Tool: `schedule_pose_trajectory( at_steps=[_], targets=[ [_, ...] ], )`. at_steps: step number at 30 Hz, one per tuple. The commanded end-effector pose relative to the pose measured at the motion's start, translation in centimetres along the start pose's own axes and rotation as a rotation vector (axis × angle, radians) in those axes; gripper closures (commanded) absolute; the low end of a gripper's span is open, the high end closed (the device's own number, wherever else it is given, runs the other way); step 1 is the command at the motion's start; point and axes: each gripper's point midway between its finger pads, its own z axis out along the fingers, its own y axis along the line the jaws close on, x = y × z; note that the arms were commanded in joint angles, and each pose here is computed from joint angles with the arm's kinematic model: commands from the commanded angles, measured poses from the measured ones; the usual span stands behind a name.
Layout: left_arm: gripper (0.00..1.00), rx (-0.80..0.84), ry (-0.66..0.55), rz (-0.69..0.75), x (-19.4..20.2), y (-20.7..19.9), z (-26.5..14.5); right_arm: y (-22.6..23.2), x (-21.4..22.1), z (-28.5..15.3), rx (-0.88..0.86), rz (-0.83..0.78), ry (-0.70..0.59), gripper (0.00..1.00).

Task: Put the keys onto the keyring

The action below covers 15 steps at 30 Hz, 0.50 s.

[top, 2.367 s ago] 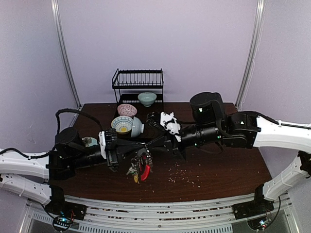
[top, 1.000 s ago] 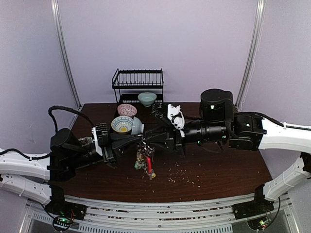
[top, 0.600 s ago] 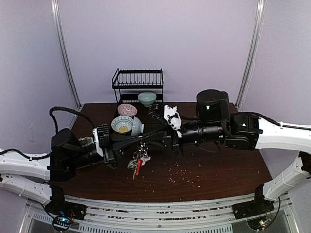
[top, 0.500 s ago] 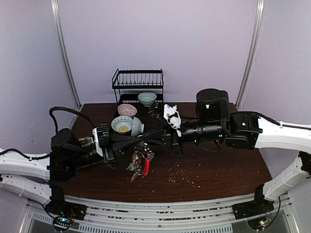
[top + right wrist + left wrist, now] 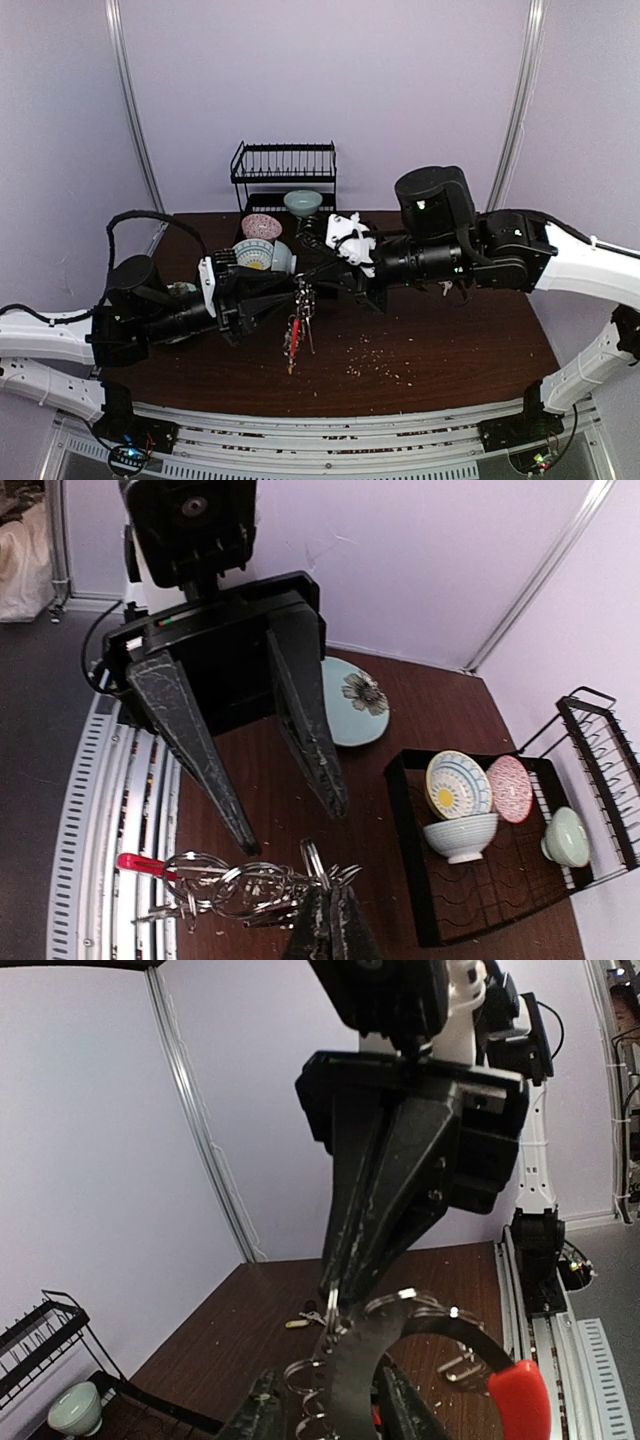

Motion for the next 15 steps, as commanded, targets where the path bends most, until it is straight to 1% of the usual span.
schedule_pose_trajectory(
  at_steps=[1,2,5,9,11,15],
  targets=[
    [0.68,-0.052,0.112,0.015,0.2,1.4,0.1,-1.5,1.9,-0.9,0.131,-0.133,0.219,1.0],
    [0.69,-0.048,0.116,0.021,0.2,1.4,0.2,-1.6,1.8,-0.8,0.141,-0.143,0.232,1.0],
    [0.7,-0.001,0.098,0.035,-0.4,0.7,0.5,-1.7,1.2,-0.7,0.167,-0.164,0.24,1.0],
    [0.72,0.034,0.074,0.041,-0.7,0.1,1.0,-1.5,0.5,-0.3,0.169,-0.174,0.225,1.0],
    [0.74,0.057,0.074,0.039,-0.6,-0.3,1.3,-1.4,0.3,0.0,0.167,-0.174,0.218,1.0],
    [0.76,0.067,0.079,0.038,-0.2,-0.5,1.7,-0.8,0.0,0.4,0.146,-0.175,0.202,1.0]
  ],
)
